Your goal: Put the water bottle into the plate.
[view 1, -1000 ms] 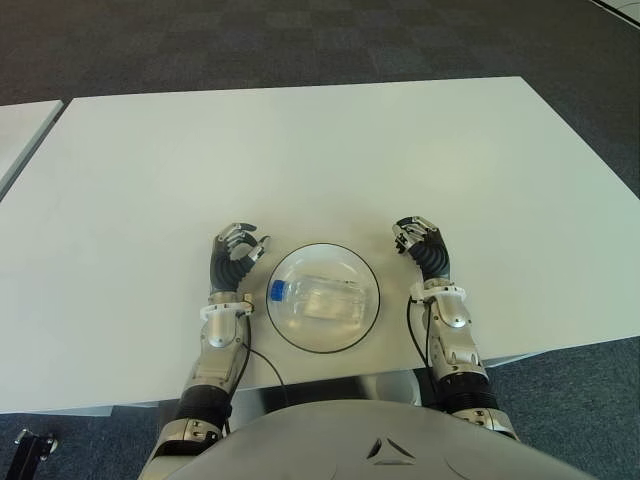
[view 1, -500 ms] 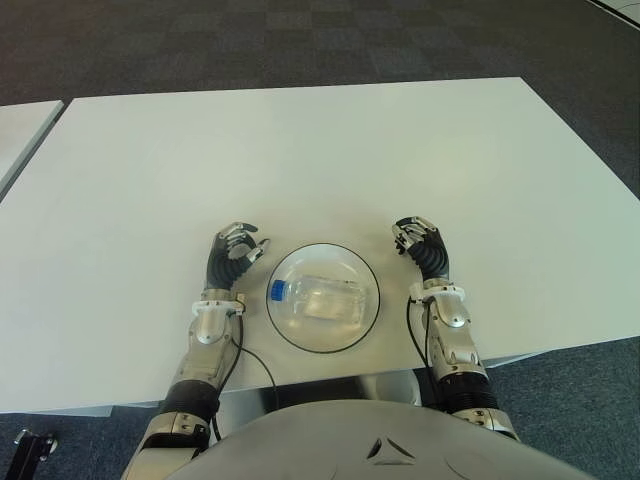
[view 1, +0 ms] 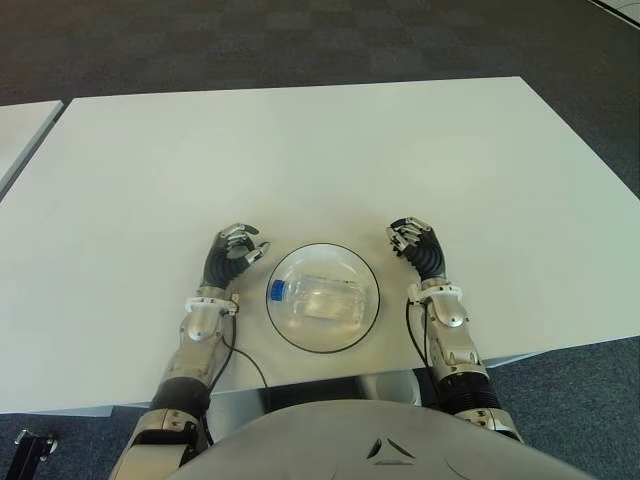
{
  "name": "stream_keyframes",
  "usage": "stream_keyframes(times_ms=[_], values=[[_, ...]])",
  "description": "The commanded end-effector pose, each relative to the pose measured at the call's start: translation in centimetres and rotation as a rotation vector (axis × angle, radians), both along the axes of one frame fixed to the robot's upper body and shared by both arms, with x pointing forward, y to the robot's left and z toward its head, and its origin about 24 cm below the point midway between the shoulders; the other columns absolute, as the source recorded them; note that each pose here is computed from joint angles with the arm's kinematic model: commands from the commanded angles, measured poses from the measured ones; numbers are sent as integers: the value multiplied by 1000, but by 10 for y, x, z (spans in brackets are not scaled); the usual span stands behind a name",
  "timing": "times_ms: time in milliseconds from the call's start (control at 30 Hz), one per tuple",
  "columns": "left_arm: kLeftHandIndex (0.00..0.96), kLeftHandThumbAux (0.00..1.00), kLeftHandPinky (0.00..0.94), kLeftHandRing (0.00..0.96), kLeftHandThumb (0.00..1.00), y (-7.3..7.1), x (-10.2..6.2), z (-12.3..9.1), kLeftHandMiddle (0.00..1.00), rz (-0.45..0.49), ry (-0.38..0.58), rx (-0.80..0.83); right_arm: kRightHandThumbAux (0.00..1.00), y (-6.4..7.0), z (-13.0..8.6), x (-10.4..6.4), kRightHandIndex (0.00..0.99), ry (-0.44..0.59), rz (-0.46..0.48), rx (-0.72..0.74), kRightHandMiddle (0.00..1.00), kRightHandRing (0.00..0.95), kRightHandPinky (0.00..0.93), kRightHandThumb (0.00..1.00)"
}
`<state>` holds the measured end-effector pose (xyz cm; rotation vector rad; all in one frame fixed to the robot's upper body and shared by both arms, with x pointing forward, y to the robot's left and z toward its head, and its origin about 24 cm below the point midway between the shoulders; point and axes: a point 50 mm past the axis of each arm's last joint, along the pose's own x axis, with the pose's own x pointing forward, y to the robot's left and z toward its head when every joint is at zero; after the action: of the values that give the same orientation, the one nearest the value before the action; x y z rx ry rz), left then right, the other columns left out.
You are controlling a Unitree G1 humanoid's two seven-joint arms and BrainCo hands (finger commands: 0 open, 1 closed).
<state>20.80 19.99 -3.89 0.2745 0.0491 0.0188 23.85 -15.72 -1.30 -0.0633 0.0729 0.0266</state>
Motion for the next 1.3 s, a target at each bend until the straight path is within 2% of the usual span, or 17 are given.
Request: stream_keyframes(times_ms=[33,833,967,1300], values=[[431,723,659,680,695,3,-16,-20,679,-4,131,10,727,1,-8,-5,436,40,17,0,678,688,709,707],[431,723,664,679,696,6,-17,-16,680,36,104,4,727,4,-7,0,436,46,35,13,685,686,704,706],[431,723,666,682,695,5,-20,-11,682,39,70,-3,727,3,-9,1,436,66,16,3,676,682,697,707],[432,722,674,689,697,2,-14,-2,688,66,19,-38,727,4,-9,5,436,94,-17,-9,654,671,690,707]])
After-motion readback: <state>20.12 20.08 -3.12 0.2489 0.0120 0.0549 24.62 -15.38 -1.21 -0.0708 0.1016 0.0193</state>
